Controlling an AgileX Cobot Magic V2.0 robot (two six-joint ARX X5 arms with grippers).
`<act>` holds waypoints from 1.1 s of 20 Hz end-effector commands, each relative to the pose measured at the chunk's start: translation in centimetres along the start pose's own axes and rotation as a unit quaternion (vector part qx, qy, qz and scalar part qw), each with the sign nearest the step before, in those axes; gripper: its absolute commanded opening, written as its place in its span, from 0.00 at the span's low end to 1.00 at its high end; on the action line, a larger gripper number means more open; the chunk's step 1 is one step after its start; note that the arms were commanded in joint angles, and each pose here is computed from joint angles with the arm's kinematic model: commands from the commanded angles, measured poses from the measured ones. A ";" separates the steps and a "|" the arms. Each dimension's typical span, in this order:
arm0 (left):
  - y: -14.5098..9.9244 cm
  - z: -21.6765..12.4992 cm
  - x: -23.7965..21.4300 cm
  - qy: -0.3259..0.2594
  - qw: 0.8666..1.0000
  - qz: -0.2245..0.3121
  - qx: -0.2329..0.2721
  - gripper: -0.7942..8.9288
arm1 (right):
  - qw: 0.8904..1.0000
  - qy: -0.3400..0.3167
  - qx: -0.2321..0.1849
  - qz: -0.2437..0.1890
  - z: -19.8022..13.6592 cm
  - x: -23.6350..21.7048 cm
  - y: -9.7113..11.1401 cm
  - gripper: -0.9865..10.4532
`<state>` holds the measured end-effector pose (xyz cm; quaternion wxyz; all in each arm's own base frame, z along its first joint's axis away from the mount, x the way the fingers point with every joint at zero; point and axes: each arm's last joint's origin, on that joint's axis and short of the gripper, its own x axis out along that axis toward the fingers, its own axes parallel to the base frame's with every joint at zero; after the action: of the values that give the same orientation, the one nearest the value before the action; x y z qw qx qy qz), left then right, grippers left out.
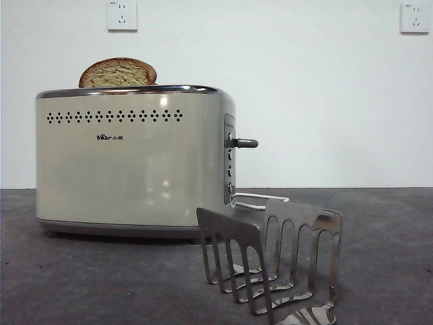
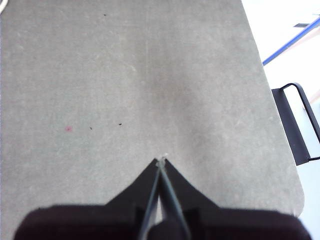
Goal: Pick up a slice of bread from the rack,put the bread on the toaster,press the button
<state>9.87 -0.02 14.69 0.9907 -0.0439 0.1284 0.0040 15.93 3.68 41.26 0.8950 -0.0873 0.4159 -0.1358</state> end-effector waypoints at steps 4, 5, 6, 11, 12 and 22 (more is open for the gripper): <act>0.0 0.2 -0.4 -0.042 0.997 0.000 0.070 0.08 | 1.000 0.009 -0.007 -0.004 -0.1 0.1 0.0 0.09; 0.0 0.2 -0.4 -0.042 0.996 0.000 0.073 0.08 | 1.000 0.009 -0.007 -0.004 -0.1 0.1 0.1 0.09; 0.0 0.2 -0.4 -0.042 0.996 0.000 0.073 0.08 | 1.000 0.009 -0.007 -0.004 -0.1 0.1 0.1 0.09; 0.0 0.3 -0.4 -0.044 0.997 0.000 0.066 0.08 | 1.000 0.009 -0.007 -0.004 -0.1 0.1 0.1 0.09; 0.0 0.2 -0.4 -0.042 0.997 0.000 0.066 0.08 | 1.000 0.009 -0.007 -0.004 -0.1 0.1 0.1 0.09; 0.1 -0.1 0.0 -0.013 0.998 0.001 0.066 0.08 | 1.000 0.011 -0.007 -0.002 -0.1 0.2 0.1 0.09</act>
<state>9.80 0.03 14.87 0.9932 0.0214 0.1143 -0.0029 16.03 3.72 41.20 0.8943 -0.0873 0.4179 -0.1341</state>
